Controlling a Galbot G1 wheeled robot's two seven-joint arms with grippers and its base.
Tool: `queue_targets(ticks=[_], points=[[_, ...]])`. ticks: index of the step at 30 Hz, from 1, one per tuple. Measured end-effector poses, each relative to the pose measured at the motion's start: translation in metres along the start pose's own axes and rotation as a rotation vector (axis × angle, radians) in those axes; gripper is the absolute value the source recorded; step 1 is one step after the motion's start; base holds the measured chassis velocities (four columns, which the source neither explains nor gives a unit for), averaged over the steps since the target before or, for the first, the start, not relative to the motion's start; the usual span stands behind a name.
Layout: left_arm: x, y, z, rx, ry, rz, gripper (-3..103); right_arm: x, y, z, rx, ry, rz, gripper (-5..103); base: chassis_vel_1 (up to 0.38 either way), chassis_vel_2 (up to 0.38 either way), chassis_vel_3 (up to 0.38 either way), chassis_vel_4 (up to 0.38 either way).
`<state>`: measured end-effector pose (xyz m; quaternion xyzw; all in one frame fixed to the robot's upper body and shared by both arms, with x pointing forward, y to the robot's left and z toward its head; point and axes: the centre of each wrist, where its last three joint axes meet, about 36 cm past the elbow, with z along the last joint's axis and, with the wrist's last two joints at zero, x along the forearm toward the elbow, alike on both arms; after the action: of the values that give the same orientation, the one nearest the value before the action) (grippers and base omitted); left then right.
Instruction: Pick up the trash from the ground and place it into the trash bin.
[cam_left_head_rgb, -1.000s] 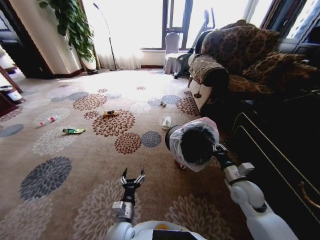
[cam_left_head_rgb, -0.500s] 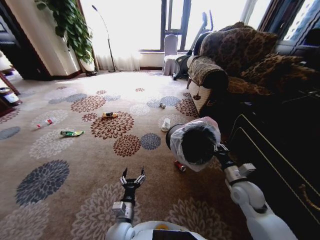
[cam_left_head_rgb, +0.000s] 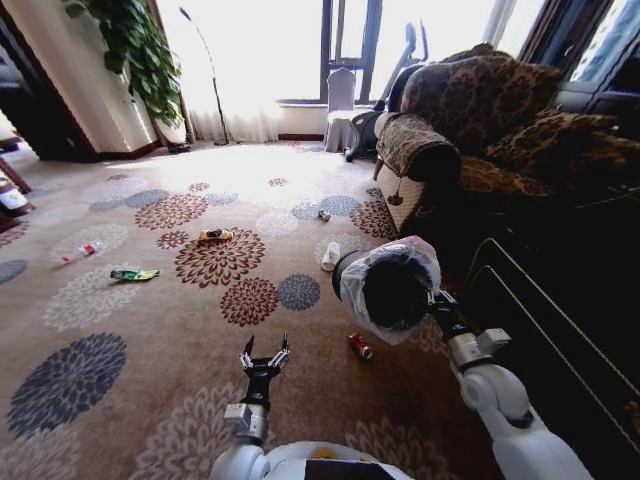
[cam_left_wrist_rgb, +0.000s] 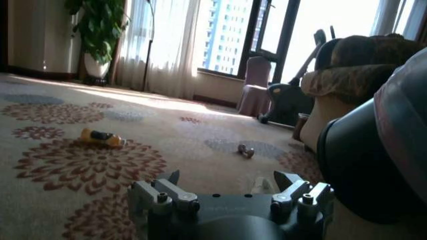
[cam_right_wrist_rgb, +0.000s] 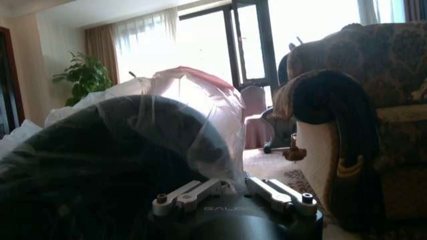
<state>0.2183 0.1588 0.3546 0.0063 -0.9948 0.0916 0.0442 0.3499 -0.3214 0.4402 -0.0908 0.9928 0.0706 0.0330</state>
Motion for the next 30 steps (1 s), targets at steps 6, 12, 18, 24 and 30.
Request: queue_targets(ticks=[6, 12, 18, 24, 30], points=[[-0.001, 0.000, 0.000, 0.000, -0.002, 0.000, 93, 0.000, -0.001, 0.000, 0.002, 0.000, 0.001, 0, -0.182, 0.072, 0.179, -0.050], [-0.002, 0.000, -0.001, -0.001, -0.005, 0.002, 93, 0.002, -0.002, 0.000, 0.017, -0.014, 0.005, 0, -0.092, -0.122, 0.096, 0.097], [-0.007, -0.001, -0.003, -0.002, -0.018, 0.010, 93, 0.002, -0.002, 0.001, 0.016, -0.012, 0.004, 0, -0.030, -0.043, 0.023, 0.026], [-0.009, 0.000, -0.002, -0.006, -0.020, 0.017, 93, 0.004, 0.000, 0.004, 0.016, -0.003, 0.005, 0, 0.000, 0.000, 0.000, 0.000], [-0.012, -0.001, -0.002, -0.009, -0.020, 0.032, 93, 0.004, -0.001, 0.004, 0.021, -0.004, 0.004, 0, -0.077, -0.067, 0.073, 0.067]])
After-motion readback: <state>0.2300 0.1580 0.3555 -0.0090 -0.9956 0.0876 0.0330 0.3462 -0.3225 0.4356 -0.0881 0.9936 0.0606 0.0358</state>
